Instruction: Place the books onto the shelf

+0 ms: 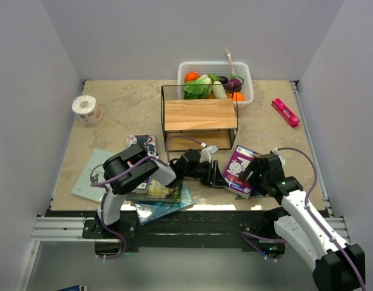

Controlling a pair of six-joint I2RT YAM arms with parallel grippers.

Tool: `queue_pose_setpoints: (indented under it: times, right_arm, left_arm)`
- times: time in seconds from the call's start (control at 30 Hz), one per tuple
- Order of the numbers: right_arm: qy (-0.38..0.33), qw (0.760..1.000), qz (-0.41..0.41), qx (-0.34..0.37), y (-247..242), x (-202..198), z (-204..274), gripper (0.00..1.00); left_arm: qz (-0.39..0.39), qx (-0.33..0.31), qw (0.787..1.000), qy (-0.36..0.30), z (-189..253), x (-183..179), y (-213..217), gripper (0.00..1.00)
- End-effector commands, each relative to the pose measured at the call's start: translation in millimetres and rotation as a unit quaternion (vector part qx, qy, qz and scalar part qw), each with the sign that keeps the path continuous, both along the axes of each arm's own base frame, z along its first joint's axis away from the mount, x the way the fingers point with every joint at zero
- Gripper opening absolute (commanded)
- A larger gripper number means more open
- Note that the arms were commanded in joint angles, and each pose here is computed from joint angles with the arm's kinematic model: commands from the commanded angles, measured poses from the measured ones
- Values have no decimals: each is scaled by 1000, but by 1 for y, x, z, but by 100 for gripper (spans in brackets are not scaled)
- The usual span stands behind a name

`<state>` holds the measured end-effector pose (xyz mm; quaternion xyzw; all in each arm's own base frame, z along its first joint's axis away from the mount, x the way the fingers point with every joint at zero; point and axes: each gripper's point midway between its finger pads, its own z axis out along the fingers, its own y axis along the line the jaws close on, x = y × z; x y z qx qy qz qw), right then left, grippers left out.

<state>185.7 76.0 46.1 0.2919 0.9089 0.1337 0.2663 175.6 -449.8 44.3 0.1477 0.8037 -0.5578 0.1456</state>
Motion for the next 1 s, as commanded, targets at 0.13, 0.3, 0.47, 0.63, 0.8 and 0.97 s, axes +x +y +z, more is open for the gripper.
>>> queue_pose_setpoints:
  times: [0.13, 0.3, 0.47, 0.63, 0.8, 0.97]
  right_arm:
    - [49, 998, 22, 16, 6, -24, -14, 75]
    - [-3, 1000, 9, 20, 3, -15, 29, 80]
    - [-64, 998, 2, 7, -9, -17, 84, 97]
    - [-134, 991, 15, 25, -7, -17, 137, 99]
    - [-200, 978, 32, 53, 0, -15, 185, 98]
    - [-276, 957, 47, 82, 8, -9, 236, 98]
  left_arm:
    - [-51, -94, 994, -5, 43, -13, -12, 11]
    - [-39, -105, 994, -13, 62, -22, 6, 0]
    - [-9, -74, 997, -32, 75, -37, 36, 0]
    - [22, -13, 993, -117, 110, -49, 55, 0]
    - [108, -12, 979, -172, 169, -34, 92, 0]
    - [193, 13, 958, -212, 216, -19, 138, 0]
